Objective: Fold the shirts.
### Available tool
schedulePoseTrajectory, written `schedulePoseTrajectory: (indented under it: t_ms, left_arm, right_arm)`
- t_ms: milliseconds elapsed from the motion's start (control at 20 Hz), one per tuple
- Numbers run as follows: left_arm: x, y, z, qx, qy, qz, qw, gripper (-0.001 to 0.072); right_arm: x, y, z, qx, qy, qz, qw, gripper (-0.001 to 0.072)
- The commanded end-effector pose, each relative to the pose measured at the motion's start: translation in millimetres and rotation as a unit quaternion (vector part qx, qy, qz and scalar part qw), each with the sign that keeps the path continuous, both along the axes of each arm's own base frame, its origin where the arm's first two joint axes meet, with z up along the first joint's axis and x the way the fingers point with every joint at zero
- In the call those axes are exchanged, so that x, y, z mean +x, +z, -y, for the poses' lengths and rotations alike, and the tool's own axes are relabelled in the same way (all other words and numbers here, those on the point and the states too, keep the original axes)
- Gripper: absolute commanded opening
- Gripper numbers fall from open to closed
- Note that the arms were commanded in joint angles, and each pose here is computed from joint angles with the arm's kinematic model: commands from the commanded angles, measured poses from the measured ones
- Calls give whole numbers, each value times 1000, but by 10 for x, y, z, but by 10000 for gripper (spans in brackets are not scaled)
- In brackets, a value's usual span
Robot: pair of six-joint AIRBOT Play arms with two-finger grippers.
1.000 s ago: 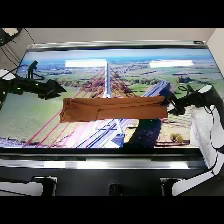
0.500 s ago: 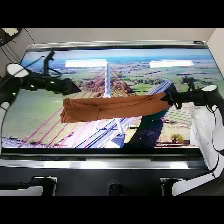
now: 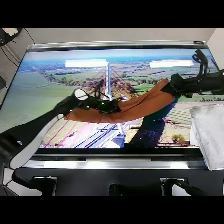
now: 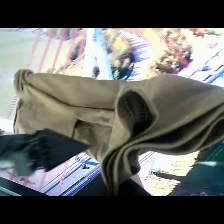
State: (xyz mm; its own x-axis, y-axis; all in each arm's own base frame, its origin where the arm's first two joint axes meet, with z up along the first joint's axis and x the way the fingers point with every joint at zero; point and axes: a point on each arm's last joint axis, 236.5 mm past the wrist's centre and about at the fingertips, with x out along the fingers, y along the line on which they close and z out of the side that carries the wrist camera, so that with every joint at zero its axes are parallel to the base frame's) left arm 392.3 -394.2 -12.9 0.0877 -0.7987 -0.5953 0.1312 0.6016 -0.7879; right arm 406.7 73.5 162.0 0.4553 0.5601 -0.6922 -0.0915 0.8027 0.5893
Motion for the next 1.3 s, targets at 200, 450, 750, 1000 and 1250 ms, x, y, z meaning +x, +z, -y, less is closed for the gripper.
schedulePoseTrajectory:
  t_ms: [200, 450, 750, 1000, 1250]
  left_arm:
    - [-278, -290, 809, -108, 37, -100, 988, 26]
    - [-157, -83, 719, -128, 5, -29, 991, 22]
    - [764, 1222, -1013, -22, 79, 189, 979, 22]
    - [751, 2621, -2581, 0, 198, 318, 927, 23]
    - [291, 3043, -3147, 49, 215, 358, 907, 23]
  right_arm:
    - [-555, 772, -493, -25, 54, 106, 993, 44]
    - [-474, 727, -540, -7, 38, 90, 995, 44]
    - [-55, 411, -1181, 49, 66, 73, 994, 44]
    - [234, -184, -2549, 111, 80, 59, 989, 43]
    - [208, -1010, -3502, 171, 51, -10, 984, 45]
